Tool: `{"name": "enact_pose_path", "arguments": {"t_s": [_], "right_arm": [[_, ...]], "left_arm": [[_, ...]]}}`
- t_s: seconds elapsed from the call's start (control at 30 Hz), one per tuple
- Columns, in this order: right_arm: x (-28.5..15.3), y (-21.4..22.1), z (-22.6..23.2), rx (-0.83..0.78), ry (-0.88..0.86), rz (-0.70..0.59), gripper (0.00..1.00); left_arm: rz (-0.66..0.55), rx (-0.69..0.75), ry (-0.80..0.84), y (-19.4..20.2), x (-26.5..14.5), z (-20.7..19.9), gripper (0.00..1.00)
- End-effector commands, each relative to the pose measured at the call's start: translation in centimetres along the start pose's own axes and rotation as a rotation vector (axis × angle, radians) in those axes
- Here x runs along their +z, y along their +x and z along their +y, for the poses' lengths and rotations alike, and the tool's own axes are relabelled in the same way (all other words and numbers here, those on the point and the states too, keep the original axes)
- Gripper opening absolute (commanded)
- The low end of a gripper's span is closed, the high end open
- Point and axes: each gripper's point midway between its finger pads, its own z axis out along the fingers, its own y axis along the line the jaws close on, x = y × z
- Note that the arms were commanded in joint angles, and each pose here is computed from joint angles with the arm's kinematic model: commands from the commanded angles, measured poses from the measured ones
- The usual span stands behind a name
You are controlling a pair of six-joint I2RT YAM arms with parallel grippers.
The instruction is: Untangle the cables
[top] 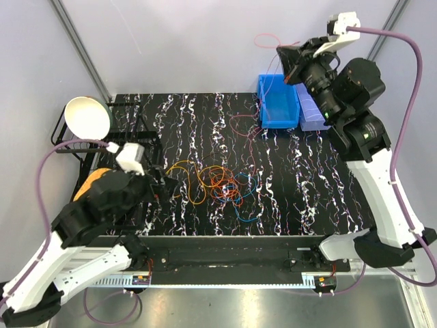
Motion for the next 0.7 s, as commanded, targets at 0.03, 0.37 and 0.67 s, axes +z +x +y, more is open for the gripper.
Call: {"name": "enact_pose_path", "arguments": {"t_s": [0.03, 0.37, 0.67], "right_arm": [[2.0, -1.9, -2.0, -0.137, 0.110, -0.041, 0.00], [6.9, -5.5, -6.1, -0.260, 0.246, -0.133, 0.00], [8.3, -9.9, -8.9, -0.216, 0.214, -0.279, 0.00]], "left_arm": [[-0.075, 0.017, -0.004, -1.2, -0.3, 0.4, 0.99], [-0.006, 0.062, -0.056, 1.2, 1.3, 1.5, 0.99], [-0.028, 0.060, -0.054, 1.3, 1.4, 1.8, 0.99]]}}
